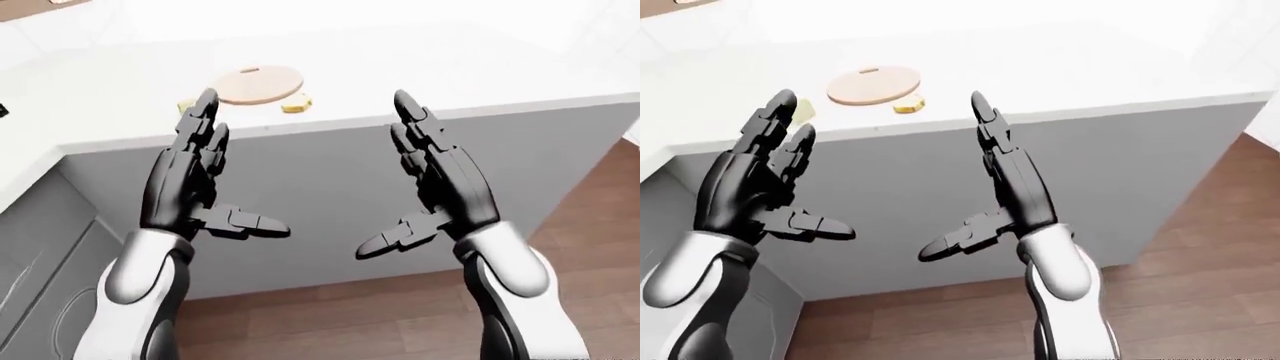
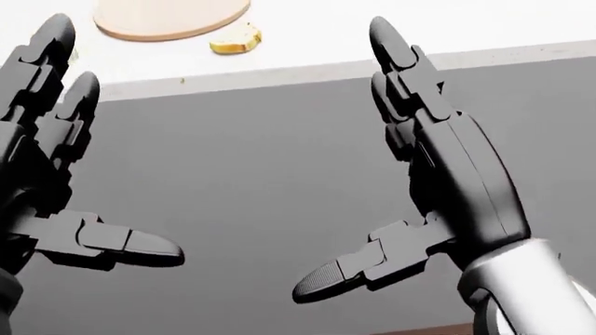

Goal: Place the bread and cheese on the cutting board.

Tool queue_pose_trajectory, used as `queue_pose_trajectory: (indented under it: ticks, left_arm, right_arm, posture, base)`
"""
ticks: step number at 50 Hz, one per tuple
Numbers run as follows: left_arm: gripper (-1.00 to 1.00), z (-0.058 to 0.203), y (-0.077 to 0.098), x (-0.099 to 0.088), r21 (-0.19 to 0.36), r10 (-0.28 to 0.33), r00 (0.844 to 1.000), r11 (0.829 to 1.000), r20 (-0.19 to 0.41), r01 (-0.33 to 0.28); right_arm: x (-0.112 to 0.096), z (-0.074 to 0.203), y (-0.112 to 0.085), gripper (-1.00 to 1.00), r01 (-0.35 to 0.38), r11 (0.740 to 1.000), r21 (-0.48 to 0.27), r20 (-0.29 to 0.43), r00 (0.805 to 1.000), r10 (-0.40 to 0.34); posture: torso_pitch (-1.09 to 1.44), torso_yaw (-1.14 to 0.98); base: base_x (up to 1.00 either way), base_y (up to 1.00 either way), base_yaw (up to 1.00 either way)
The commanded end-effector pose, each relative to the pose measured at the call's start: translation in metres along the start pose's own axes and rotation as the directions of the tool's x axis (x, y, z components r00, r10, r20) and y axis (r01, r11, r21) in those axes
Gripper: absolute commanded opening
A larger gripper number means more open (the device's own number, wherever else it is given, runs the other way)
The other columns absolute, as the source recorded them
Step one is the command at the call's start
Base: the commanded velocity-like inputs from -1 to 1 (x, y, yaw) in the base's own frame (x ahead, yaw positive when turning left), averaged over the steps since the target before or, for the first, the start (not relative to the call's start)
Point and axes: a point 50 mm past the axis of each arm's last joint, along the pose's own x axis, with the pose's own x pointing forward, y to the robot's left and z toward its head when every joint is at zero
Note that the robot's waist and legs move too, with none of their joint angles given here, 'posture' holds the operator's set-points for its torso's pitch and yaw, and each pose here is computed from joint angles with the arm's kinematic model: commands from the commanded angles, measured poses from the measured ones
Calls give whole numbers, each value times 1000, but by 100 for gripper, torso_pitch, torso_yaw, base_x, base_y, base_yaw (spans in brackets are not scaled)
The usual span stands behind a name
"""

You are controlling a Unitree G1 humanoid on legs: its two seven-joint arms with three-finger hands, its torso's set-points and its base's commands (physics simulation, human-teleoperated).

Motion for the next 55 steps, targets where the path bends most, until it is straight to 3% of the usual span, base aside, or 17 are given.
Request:
queue_pose_trajectory:
  ticks: [1,39,55]
  left_arm:
    - [100,15,-3,-1,19,-10,996,1000,90,8]
    - [100,9,-3,-3,21,-10,996,1000,84,8]
    - [100,8,-4,-4,22,-13,996,1000,83,11]
  right_arm:
    - [-3,14,-4,100,28,999,-32,88,996,-25]
    - [-9,15,3,100,-11,999,-44,113,994,16]
    - [-8,18,0,100,1,1000,17,103,995,-2]
  posture:
    - [0,0]
    - [0,0]
    - [0,0]
  base:
    - [21,46,0]
    - [17,65,0]
    - [28,-1,0]
